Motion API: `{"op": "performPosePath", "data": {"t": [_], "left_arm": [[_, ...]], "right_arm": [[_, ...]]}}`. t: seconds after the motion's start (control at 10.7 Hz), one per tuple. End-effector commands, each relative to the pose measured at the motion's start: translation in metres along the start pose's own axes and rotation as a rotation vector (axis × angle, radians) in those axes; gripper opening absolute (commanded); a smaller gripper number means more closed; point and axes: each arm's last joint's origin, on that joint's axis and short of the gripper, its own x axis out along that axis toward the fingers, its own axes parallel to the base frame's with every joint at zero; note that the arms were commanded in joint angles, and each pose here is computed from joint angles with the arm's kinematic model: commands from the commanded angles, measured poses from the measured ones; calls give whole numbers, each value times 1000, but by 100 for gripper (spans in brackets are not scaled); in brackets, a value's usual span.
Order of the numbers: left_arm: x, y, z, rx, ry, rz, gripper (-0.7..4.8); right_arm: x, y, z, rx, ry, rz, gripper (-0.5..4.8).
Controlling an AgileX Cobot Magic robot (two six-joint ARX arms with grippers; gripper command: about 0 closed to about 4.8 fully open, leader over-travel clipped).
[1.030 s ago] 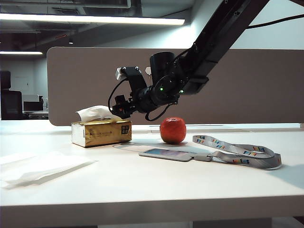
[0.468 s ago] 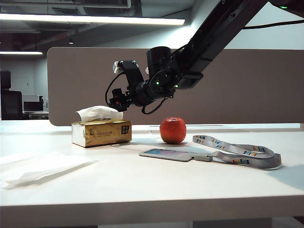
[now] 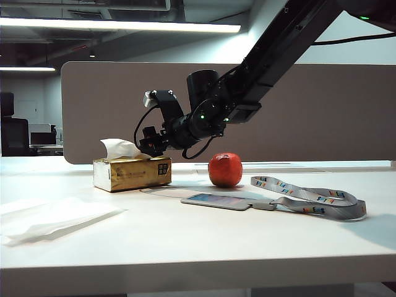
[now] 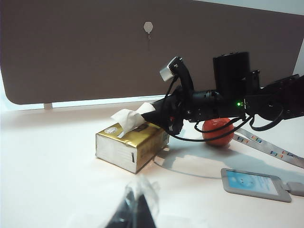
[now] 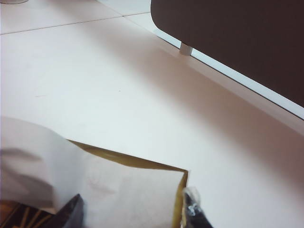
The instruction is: Pull out a tissue from the tissue box and use it to cover the ID card on the tabletop.
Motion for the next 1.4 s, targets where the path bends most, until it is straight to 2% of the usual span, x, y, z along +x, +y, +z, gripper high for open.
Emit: {"op": "performPosePath", "data": {"t": [0.09, 0.19, 0.28, 0.56, 0.66, 0.75, 0.94, 1.31, 1.4], "left_arm": [[0, 0, 2, 2, -14, -7, -6], [0, 0, 2, 3, -14, -7, -6], [0, 0, 2, 2, -14, -7, -6], [0, 0, 2, 2, -14, -7, -6], [0, 0, 2, 2, -14, -7, -6], [0, 0, 2, 2, -14, -6, -6], [0, 0, 2, 2, -14, -5, -6], [0, 0, 2, 2, -14, -4, -6], [0, 0, 2, 2, -14, -4, -6]], "right_arm": [[-1, 0, 5, -4, -24, 0, 89], [-1, 0, 6, -4, -25, -1, 10], [-1, 0, 6, -4, -25, -1, -6], [-4, -1, 18, -16, -60, -8, -6], [-10, -3, 33, -30, -101, -17, -6], [-25, -7, 69, -55, -175, -36, -6], [-31, -7, 80, -61, -194, -39, -6], [-66, -9, 139, -93, -282, -33, -6], [-76, -9, 150, -83, -254, -27, -6]]}}
